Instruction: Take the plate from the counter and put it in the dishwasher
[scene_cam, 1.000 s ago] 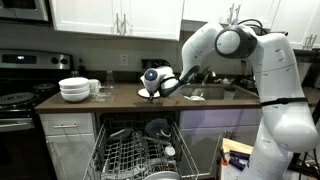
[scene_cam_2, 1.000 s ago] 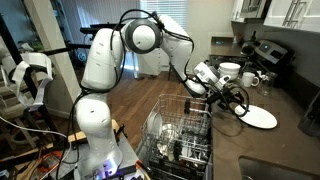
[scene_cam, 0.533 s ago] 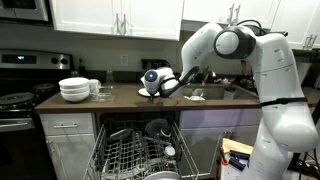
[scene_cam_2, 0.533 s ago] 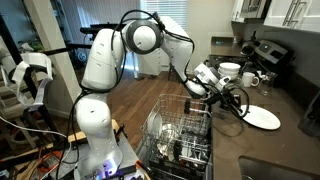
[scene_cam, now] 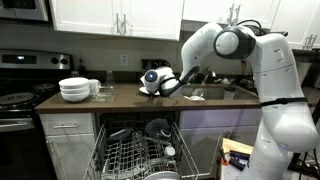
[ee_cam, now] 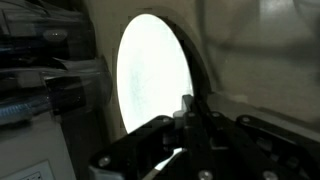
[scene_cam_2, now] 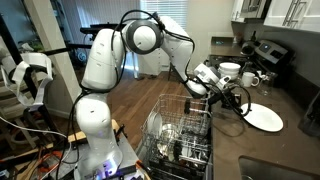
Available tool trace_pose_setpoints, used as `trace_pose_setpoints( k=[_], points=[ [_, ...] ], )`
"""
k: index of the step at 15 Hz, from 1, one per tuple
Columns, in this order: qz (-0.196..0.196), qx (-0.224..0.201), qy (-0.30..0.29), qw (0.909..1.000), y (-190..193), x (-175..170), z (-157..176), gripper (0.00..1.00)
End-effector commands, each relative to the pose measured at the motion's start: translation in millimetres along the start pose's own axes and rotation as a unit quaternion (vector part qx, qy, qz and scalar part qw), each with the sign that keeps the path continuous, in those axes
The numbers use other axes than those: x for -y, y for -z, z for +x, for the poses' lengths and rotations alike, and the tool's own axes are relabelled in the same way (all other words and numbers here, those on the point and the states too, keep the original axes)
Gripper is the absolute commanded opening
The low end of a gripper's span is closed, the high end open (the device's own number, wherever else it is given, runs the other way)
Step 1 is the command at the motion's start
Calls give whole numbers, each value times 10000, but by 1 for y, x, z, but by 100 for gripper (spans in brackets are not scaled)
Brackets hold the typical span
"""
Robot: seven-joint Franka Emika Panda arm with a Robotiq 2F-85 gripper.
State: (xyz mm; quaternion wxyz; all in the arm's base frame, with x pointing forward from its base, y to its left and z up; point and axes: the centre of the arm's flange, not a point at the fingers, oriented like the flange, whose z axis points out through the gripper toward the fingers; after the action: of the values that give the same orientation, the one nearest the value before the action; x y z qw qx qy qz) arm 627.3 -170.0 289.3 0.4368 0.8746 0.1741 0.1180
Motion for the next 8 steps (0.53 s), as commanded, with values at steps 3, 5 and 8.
trace_pose_setpoints(
  k=[3,5,8],
  points=[
    [-336,50,39,9994,17,1,-4,2],
    [-473,83,88,9988,24,2,-3,2],
    [-721,91,168,9972,33,6,-1,2]
  ],
)
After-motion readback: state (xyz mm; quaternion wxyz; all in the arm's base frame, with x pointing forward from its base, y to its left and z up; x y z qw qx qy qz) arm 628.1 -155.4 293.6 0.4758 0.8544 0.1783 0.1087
